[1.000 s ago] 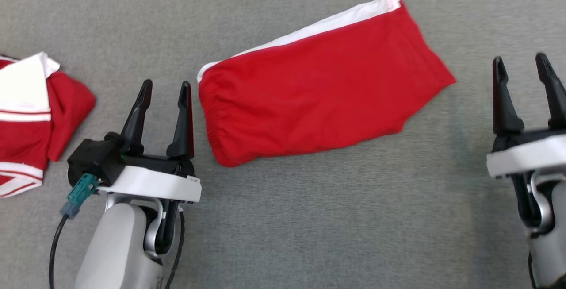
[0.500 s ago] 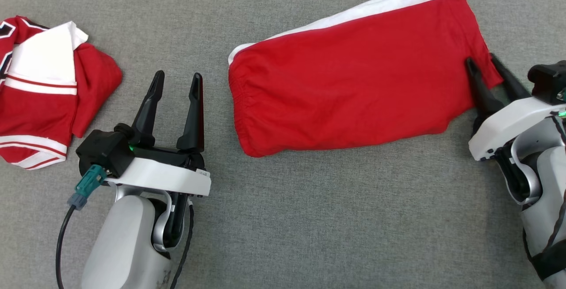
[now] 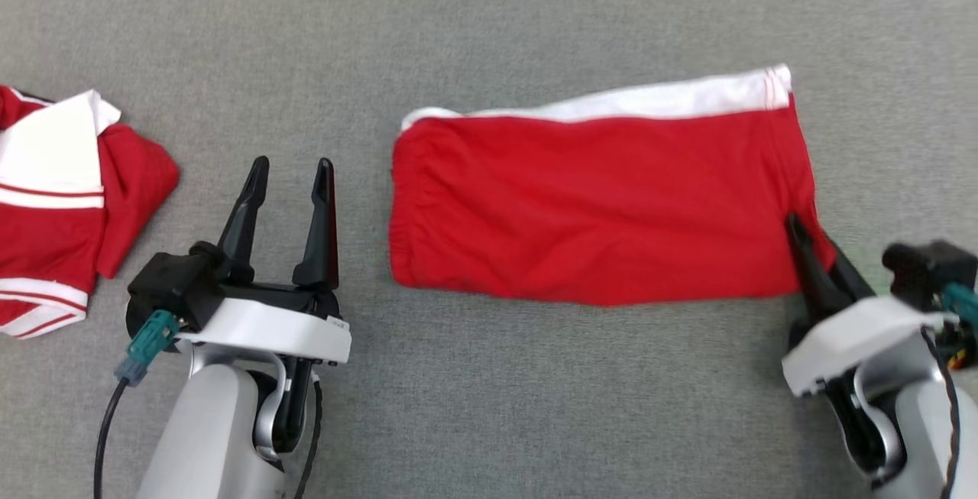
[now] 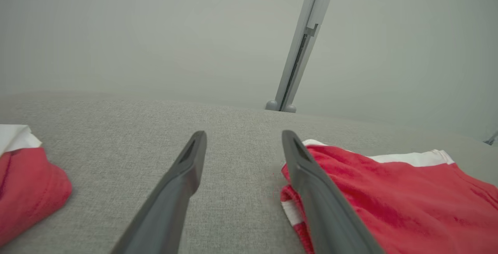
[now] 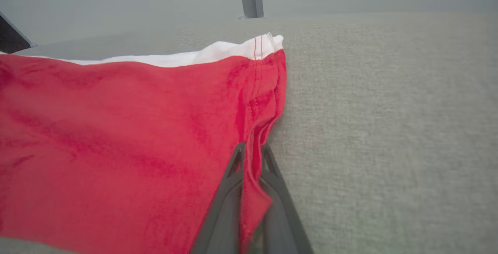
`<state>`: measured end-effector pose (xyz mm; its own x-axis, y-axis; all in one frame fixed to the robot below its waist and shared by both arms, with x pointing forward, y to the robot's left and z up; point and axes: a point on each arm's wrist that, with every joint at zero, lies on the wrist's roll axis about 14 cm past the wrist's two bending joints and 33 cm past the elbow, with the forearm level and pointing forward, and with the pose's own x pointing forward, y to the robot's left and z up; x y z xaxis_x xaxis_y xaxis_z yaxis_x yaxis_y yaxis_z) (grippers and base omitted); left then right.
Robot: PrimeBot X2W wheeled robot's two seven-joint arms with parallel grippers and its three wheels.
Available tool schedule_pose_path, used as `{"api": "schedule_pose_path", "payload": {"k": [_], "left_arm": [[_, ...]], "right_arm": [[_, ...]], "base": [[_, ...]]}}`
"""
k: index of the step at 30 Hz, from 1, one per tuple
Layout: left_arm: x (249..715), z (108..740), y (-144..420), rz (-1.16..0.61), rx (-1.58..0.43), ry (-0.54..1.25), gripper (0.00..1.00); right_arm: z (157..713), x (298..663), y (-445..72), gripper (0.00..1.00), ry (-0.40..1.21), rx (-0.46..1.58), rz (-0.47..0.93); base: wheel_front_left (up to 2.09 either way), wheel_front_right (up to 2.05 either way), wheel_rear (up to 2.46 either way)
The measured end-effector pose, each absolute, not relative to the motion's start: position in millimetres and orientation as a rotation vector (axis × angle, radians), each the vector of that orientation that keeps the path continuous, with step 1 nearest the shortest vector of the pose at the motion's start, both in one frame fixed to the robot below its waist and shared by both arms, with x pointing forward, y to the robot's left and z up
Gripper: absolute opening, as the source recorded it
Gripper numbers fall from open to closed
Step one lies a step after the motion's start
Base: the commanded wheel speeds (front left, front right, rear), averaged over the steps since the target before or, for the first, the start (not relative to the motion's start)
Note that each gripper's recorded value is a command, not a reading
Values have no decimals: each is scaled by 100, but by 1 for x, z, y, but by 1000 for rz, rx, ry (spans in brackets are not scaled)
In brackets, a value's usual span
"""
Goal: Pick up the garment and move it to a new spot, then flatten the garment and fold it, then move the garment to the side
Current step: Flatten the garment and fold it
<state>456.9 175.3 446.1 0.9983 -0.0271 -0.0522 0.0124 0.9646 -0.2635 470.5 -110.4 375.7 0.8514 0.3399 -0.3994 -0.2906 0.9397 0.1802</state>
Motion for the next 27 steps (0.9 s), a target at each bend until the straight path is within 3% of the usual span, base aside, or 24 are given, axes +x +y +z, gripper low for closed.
{"api": "schedule_pose_path", "payload": {"k": [7,16,21,27], "left_arm": [[446,455,166,-47,-275,45,100],[441,456,162,-58,-270,46,100],[439,459,167,-47,-265,39,100],[434,463,174,-29,-268,31,100]], "right_arm": [[380,429,-150,0,452,156,202],[389,427,-160,0,426,163,165],[438,457,-123,0,268,161,270],[493,463,-19,0,141,219,552]], "base": [[0,0,0],[0,0,0],[0,0,0],[0,0,0]]}}
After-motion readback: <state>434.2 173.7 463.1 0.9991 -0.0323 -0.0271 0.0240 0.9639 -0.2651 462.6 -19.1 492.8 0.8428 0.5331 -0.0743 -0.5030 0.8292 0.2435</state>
